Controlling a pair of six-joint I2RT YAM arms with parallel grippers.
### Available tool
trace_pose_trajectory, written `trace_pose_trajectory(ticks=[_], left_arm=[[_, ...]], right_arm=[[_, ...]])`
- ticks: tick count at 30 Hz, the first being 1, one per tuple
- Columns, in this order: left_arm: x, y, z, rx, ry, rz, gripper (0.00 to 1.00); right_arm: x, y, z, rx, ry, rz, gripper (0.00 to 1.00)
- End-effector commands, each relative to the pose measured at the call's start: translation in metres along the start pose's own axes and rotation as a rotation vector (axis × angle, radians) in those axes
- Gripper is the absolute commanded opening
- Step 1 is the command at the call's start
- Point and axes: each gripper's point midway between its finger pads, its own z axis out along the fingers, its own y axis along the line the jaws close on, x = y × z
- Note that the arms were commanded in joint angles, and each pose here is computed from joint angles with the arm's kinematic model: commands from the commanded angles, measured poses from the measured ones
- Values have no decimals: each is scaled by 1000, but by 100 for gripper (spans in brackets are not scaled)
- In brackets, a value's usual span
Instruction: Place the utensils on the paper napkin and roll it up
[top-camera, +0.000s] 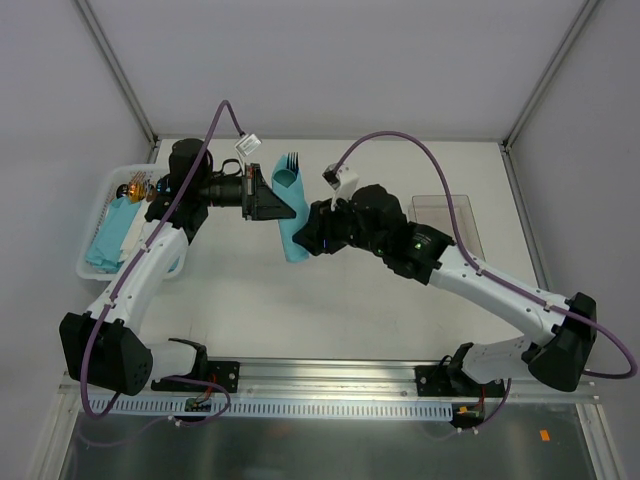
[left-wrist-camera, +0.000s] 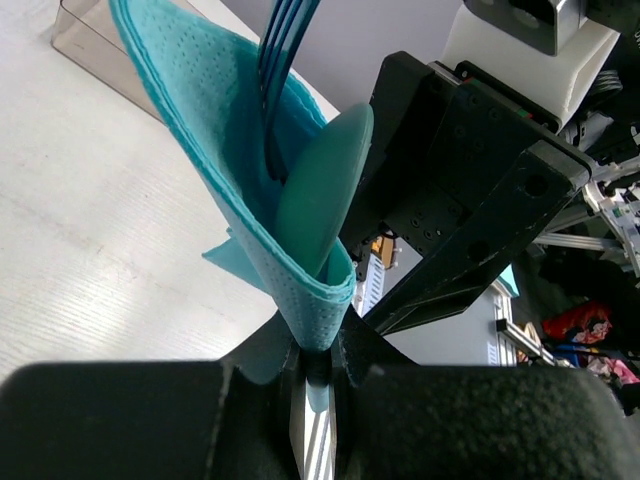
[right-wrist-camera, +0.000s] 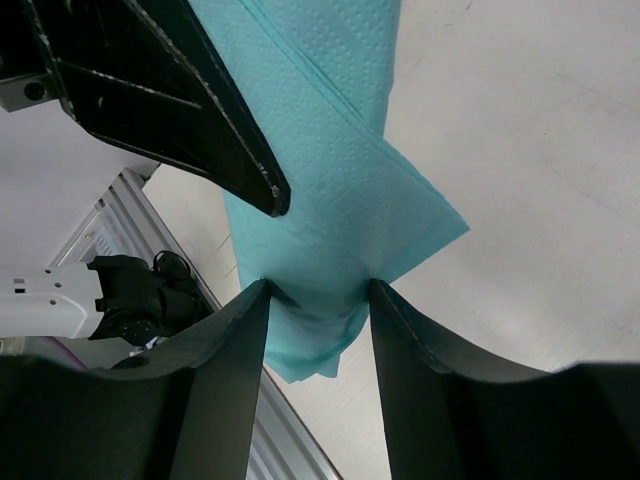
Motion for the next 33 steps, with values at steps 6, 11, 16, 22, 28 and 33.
trace_pose_trajectory(ticks=[6,11,16,22,28,33], left_arm=[[-5,-20,-2,97,-8,52,0],[-4,-27,-2,160,-15,43,0],[-1,-25,-1,178,-13,30,0],[-4,-30,-1,207,-24,37,0],[-4,-30,-1,216,-24,13,0],[-5,-30,-1,222,-37,10,0]], right_arm=[[-19,24,-1,-100,-42,-14,49],[-18,17,-4,-112,-53,25,53],[-20,15,-11,-169,-67,78,52],[-22,15,-12,-225,-80,105,48],[-21,13,-13,-254,-85,137,46],[-20,18,-14,-299,-90,148,44]])
